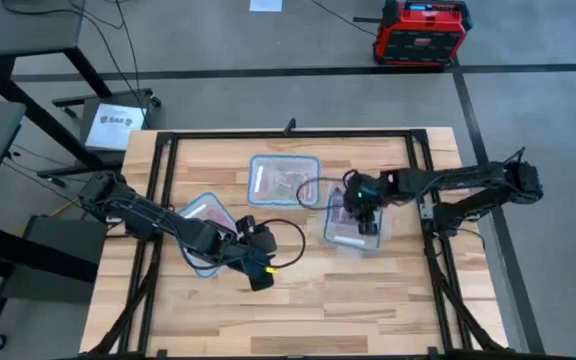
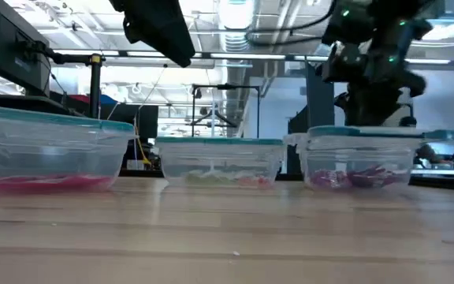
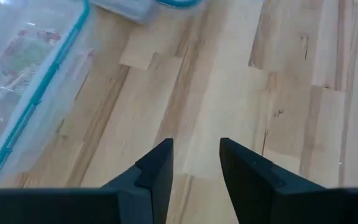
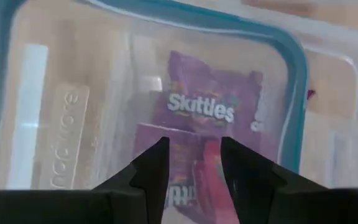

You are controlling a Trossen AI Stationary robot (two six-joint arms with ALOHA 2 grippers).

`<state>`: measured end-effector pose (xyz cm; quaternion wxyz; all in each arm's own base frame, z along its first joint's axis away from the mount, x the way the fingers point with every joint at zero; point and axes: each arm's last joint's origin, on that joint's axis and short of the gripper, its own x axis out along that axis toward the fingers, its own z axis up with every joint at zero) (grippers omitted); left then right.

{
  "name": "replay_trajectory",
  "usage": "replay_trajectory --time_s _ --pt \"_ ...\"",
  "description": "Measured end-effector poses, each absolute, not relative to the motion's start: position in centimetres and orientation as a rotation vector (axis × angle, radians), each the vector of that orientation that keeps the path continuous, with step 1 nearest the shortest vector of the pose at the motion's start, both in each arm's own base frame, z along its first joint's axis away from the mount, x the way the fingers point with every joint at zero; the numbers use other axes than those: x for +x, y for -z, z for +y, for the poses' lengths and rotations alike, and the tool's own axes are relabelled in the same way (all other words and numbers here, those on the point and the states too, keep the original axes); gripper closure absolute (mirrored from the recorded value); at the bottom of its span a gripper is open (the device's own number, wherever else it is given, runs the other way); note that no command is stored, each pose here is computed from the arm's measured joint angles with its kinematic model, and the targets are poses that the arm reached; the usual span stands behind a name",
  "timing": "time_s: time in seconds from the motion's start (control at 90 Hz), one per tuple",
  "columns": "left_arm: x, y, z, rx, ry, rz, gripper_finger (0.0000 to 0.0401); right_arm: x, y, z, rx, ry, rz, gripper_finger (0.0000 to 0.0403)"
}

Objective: Sort candy
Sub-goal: Close the middle right transparent bin

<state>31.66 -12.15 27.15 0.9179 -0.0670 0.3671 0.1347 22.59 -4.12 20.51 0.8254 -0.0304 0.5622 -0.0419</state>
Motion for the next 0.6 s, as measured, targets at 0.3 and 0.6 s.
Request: replay_trajectory --time_s 0.3,0.6 --pt "32.4 -27.6 -11.9 -0.164 -0.268 0.688 0.0283 23.0 -25.4 -7.7 -0.098 0.235 1.11 0.0271" --pt "37.6 -23.9 -10.6 -0.131 -0.199 0.599 0.0283 18.8 -25.8 -17.2 0.099 0.645 1.025 0.0271"
